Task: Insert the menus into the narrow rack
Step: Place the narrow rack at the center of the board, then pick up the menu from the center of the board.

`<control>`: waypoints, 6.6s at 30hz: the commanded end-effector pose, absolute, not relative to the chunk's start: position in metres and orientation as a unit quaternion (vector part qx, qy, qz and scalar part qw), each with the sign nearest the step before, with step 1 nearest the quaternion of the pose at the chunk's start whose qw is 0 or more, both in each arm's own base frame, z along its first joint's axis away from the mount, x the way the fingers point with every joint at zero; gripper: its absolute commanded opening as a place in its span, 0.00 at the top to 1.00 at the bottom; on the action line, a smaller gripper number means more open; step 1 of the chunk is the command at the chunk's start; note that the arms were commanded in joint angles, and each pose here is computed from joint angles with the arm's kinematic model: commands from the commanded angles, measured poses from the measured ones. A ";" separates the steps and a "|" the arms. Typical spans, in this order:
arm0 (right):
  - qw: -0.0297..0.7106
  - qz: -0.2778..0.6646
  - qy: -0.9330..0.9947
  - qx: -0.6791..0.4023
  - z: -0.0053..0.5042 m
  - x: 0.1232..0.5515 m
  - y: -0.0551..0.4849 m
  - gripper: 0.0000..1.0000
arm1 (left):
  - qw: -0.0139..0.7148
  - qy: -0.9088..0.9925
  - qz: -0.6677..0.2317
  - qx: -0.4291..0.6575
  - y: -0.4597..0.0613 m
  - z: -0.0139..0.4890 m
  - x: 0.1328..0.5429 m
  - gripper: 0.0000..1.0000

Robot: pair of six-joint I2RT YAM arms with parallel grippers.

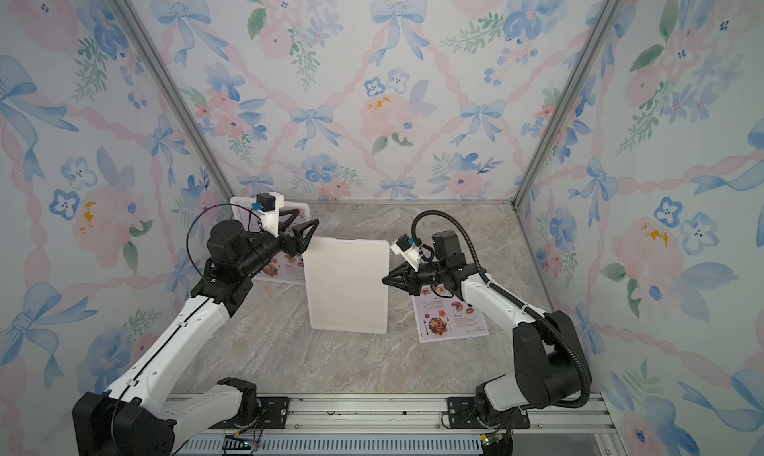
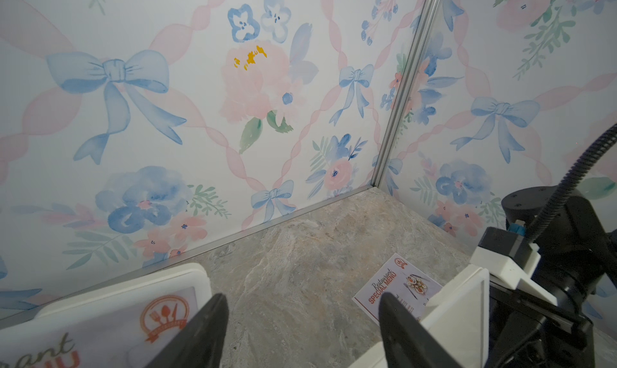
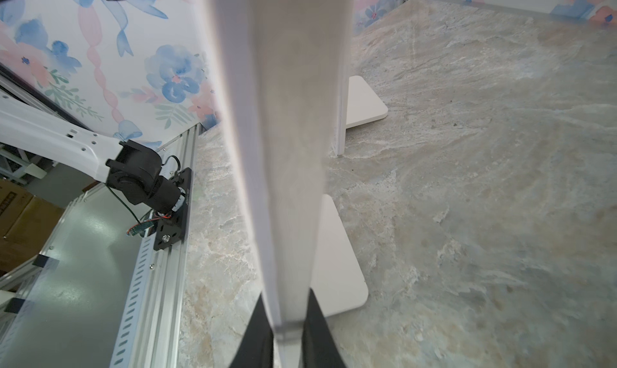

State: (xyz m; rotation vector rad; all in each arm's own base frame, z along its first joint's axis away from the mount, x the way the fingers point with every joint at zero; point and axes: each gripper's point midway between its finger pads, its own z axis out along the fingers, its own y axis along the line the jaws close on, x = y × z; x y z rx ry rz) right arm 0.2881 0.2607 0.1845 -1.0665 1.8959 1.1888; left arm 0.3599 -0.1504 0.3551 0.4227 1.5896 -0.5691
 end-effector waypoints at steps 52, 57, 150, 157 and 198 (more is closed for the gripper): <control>0.098 0.181 0.968 0.139 0.013 0.325 0.048 1.00 | 0.451 0.804 -0.348 0.170 -0.504 0.222 0.260 0.28; 0.079 0.157 0.972 0.157 -0.004 0.323 0.042 1.00 | 0.441 0.815 -0.344 0.149 -0.504 0.208 0.268 0.28; 0.201 0.308 0.920 0.137 0.136 0.354 -0.020 0.21 | 0.364 0.840 -0.378 0.136 -0.548 0.120 0.299 0.69; 0.402 0.306 0.860 0.074 0.249 0.338 -0.005 0.18 | 0.500 0.757 -0.358 0.219 -0.531 0.251 0.289 0.62; 0.594 0.492 0.532 -0.349 0.486 0.311 0.195 0.18 | 0.741 0.502 -0.335 0.294 -0.321 0.538 0.251 0.69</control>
